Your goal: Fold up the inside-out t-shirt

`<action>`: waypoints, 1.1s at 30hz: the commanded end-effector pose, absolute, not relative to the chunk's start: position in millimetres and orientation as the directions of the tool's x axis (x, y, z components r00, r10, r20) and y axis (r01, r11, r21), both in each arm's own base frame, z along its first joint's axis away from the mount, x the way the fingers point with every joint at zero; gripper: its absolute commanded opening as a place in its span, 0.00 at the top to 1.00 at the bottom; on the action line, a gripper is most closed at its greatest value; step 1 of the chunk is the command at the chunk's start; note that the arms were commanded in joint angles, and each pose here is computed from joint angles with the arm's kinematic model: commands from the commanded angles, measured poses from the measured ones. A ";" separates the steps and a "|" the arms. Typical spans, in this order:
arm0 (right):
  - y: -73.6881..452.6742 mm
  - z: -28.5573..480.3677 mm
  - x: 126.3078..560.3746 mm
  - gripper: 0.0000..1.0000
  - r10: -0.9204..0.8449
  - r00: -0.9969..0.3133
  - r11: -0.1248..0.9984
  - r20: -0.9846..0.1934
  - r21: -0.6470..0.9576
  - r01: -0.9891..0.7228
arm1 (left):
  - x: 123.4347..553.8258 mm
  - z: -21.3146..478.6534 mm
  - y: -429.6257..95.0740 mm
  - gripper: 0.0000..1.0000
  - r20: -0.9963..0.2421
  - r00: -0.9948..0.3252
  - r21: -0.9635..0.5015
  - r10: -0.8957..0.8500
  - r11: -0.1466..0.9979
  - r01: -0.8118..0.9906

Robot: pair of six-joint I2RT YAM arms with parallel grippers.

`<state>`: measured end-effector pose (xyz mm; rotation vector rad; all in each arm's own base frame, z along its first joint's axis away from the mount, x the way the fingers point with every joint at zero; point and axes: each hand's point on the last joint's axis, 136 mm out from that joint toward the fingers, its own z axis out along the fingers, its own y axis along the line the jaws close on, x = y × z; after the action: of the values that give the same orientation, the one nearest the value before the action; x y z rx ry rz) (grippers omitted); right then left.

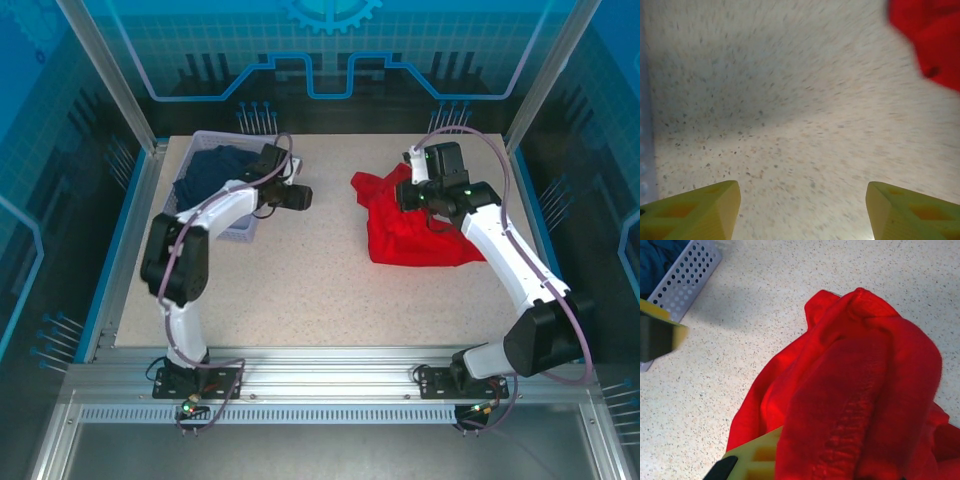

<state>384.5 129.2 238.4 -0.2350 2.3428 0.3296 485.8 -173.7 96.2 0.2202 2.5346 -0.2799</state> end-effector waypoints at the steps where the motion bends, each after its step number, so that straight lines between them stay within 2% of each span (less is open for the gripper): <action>1: 146.7 249.2 387.6 0.93 -0.055 -0.672 0.930 -0.738 0.207 -0.303 | 503.8 67.5 -143.9 0.33 -0.493 -0.868 -0.067 0.063 0.992 0.109; 9: 150.6 239.4 385.7 0.93 -0.071 -0.687 0.931 -0.723 0.200 -0.306 | 530.1 62.1 -70.0 0.33 -0.474 -0.879 -0.011 -0.042 0.999 -0.042; 14: 151.0 235.9 386.9 0.93 -0.069 -0.693 0.933 -0.718 0.200 -0.300 | 536.4 52.1 -18.6 0.34 -0.428 -0.891 -0.041 -0.150 0.988 -0.147; 19: 154.1 232.0 387.7 0.93 -0.072 -0.702 0.931 -0.709 0.205 -0.302 | 551.4 57.2 16.3 0.34 -0.448 -0.866 -0.060 -0.224 0.973 -0.221; 29: 168.8 220.6 391.9 0.93 -0.084 -0.724 0.925 -0.685 0.217 -0.312 | 590.0 69.6 32.9 0.32 -0.480 -0.836 -0.083 -0.264 0.963 -0.256; 33: 204.7 233.9 385.6 0.92 -0.140 -0.703 0.886 -0.697 0.229 -0.403 | 588.7 103.8 -0.1 0.32 -0.503 -0.818 -0.224 -0.278 0.957 -0.187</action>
<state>386.0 170.5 207.7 -0.3105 2.4043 0.3863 595.2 22.4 74.4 -0.3308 2.5748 -0.0688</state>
